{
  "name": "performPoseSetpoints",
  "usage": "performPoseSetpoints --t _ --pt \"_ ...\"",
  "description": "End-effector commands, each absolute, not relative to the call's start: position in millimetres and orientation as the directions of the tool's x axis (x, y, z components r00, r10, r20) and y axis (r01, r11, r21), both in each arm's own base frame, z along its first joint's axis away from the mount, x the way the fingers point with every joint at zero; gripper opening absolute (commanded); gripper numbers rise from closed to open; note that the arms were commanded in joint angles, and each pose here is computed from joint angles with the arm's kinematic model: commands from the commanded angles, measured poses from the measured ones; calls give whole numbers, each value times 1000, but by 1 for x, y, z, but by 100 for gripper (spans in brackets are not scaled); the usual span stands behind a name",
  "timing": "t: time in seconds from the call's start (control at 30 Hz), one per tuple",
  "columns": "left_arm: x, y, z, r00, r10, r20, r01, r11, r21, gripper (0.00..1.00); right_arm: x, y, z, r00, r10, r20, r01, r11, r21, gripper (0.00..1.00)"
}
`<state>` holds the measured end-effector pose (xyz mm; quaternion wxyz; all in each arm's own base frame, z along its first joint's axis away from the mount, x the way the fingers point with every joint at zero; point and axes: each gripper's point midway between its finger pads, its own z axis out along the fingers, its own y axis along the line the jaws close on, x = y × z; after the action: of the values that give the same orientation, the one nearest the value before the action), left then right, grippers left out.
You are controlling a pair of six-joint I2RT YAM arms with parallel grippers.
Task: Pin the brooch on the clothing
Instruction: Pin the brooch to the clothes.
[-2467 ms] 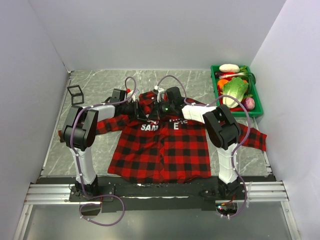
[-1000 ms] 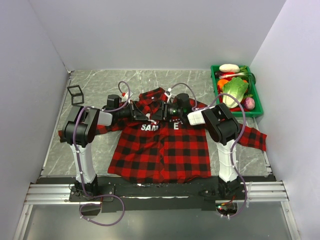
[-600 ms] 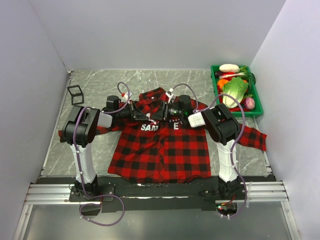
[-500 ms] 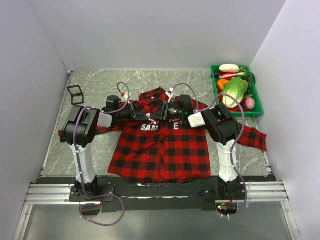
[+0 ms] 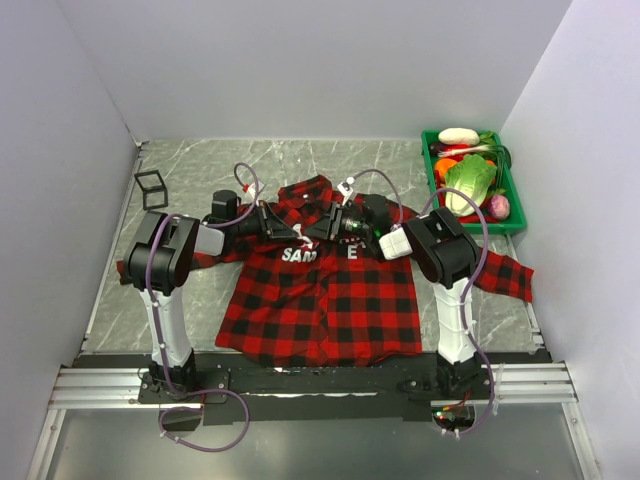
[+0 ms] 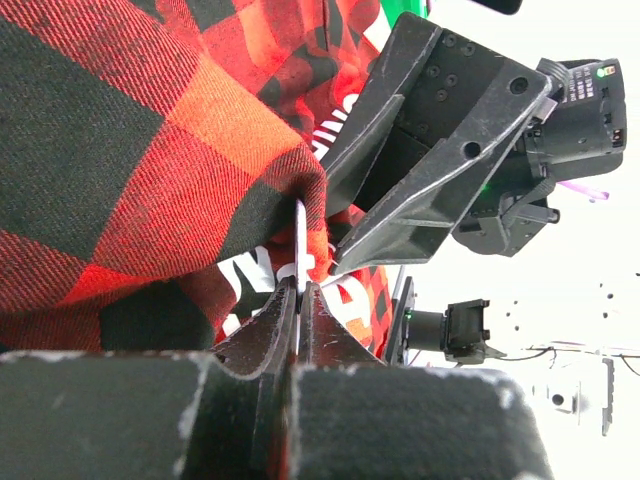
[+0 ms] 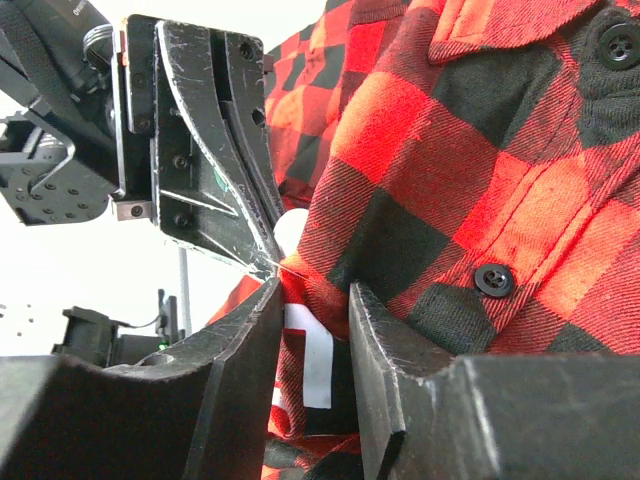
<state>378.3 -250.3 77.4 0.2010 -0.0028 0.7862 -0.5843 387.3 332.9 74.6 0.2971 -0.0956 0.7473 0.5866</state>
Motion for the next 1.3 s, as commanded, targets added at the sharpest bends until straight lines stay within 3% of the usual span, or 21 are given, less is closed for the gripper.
performPoseSetpoints --t 0.0,0.67,1.27 --pt "377 -253 104 -894 -224 -389 324 278 -904 1 384 337 90 -772 210 -599 -559 222 799 39" --pt "368 -260 106 -898 -202 -391 338 251 -907 1 387 342 115 -775 256 -577 -571 105 814 37" --pt "363 -266 102 -896 -169 -410 357 274 -893 1 388 345 119 -775 249 -581 -578 93 810 37"
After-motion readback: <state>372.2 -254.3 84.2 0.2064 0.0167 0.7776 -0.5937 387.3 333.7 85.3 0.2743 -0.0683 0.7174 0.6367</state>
